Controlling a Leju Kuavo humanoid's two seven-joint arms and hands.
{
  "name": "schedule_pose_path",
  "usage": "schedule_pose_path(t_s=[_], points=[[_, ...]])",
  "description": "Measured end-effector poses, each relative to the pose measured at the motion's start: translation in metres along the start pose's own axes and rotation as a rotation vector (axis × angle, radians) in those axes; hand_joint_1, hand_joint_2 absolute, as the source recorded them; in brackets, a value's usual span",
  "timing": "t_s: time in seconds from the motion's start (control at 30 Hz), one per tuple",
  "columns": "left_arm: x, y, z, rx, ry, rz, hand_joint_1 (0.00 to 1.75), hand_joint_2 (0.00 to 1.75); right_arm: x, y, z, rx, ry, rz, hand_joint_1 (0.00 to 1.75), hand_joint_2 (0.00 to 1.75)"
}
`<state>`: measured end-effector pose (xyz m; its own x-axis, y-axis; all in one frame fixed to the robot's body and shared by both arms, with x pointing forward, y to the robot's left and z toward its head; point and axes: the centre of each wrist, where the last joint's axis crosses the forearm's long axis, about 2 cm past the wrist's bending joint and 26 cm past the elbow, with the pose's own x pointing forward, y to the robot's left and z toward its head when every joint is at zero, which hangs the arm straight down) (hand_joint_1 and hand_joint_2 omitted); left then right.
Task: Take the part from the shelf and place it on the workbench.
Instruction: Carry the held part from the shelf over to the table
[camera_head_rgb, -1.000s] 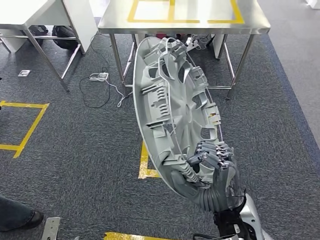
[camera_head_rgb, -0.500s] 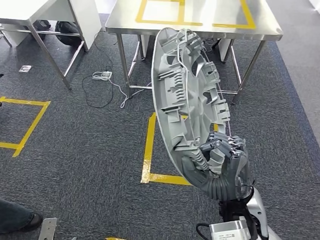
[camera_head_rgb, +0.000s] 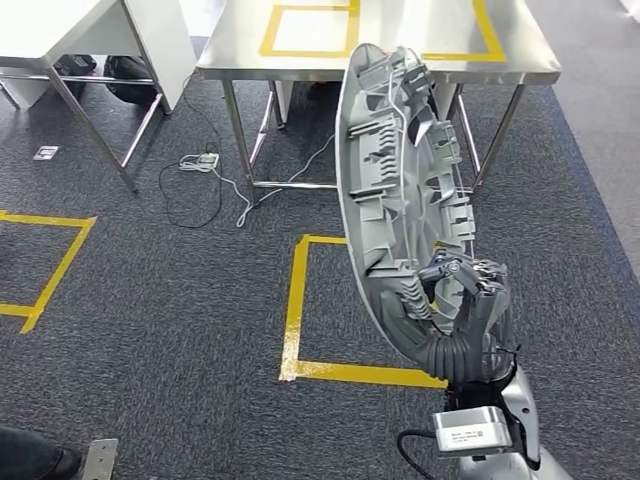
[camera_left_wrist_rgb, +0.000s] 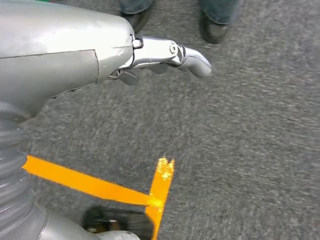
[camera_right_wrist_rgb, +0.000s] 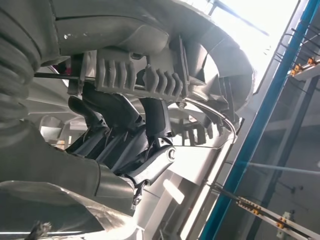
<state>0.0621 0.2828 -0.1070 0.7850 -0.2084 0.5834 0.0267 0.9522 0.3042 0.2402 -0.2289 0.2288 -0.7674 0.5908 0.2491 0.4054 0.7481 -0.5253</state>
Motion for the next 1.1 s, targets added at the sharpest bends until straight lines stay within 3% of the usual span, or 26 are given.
schedule_pose_path(t_s=[1.1], points=[[-0.004, -0.001, 0.003, -0.002, 0.011, -0.001, 0.00, 1.75, -0.024, -0.012, -0.008, -0.057, 0.078, 0.032, 1.75, 1.75]])
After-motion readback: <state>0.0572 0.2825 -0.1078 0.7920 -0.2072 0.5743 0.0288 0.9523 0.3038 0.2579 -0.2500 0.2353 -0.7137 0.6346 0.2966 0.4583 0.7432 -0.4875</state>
